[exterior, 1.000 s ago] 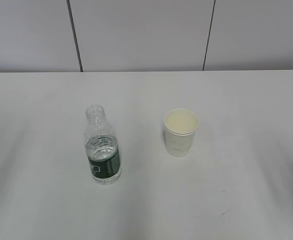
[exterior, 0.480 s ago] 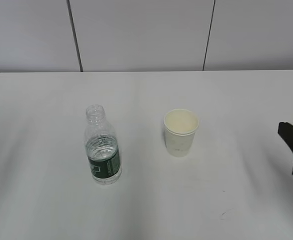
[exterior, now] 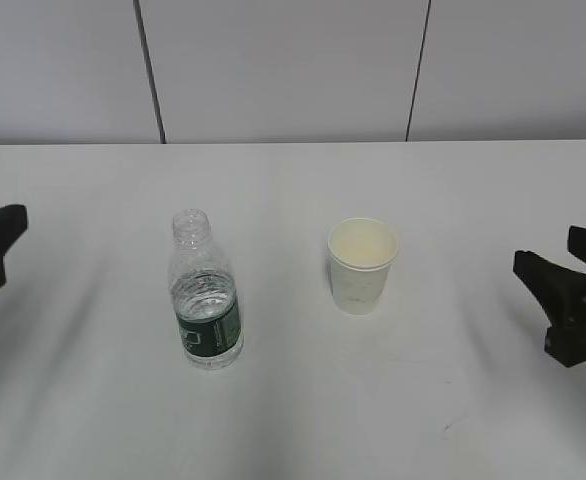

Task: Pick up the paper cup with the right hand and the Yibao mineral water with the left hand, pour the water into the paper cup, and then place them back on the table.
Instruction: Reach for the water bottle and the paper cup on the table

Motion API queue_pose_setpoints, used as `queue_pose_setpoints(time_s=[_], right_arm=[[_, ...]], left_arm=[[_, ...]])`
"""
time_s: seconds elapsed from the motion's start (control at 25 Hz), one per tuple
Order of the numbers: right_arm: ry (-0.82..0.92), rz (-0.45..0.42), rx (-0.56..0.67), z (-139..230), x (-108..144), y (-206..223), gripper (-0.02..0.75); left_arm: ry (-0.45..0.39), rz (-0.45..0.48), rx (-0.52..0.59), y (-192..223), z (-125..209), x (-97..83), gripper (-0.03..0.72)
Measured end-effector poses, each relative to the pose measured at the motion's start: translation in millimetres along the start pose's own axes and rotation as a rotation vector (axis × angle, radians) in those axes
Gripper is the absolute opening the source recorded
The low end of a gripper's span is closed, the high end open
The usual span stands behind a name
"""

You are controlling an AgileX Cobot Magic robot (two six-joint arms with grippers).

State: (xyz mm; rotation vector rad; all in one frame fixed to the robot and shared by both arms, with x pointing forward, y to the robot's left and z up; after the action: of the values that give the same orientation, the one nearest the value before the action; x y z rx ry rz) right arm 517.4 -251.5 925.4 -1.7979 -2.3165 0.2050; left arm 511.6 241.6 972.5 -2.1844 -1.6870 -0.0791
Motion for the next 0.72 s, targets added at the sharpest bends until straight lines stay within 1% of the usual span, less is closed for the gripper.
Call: queue_pose_setpoints(time_s=[0.08,0.16,0.24,0.44,0.56,0.64,0.72], right_arm=[[0.002,-0.012,-0.004,1.8,1.5,2.7,0.480],[0.008,-0.021,0.002,5.8,2.2,5.9,0.480],[0.017,-0.026,0.013,11.3,2.4,9.2,0.480],[0.040,-0.054,0.066,34.3,4.8,19.2,0.480],[-0.017,-0.072,0.088,49.0,5.9,25.1,0.480],[-0.074,-0.081,0.128,62.8,5.6,28.9,0.480],[-0.095,-0.090,0.173,77.5,5.4,31.1,0.480]], left_arm=[[0.030,0.041,0.002,7.7,3.3,-11.5,0.532],[0.052,0.070,-0.023,12.4,2.6,-20.6,0.532],[0.060,0.090,-0.030,14.9,6.8,-27.8,0.532],[0.061,0.110,-0.025,13.4,28.6,-37.8,0.532],[0.061,0.118,-0.042,10.5,39.8,-43.0,0.532],[0.067,0.134,-0.056,10.3,45.8,-48.2,0.532],[0.077,0.160,-0.081,11.3,48.3,-55.2,0.532]])
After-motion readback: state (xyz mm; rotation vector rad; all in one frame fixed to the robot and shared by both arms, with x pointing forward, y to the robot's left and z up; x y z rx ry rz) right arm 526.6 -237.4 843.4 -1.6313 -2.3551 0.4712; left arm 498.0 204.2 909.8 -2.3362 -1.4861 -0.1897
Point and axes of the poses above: a point on each arm's last joint axis where the gripper is mounted, y pointing out along that axis toward the gripper, x along the wrist's bending axis when the last joint is at zero, z = x × y, the point moved 9 cm from there along y, pointing out along that axis toward the gripper, and after that the axes turned 13 degrees about y, right-handed, at the moved point
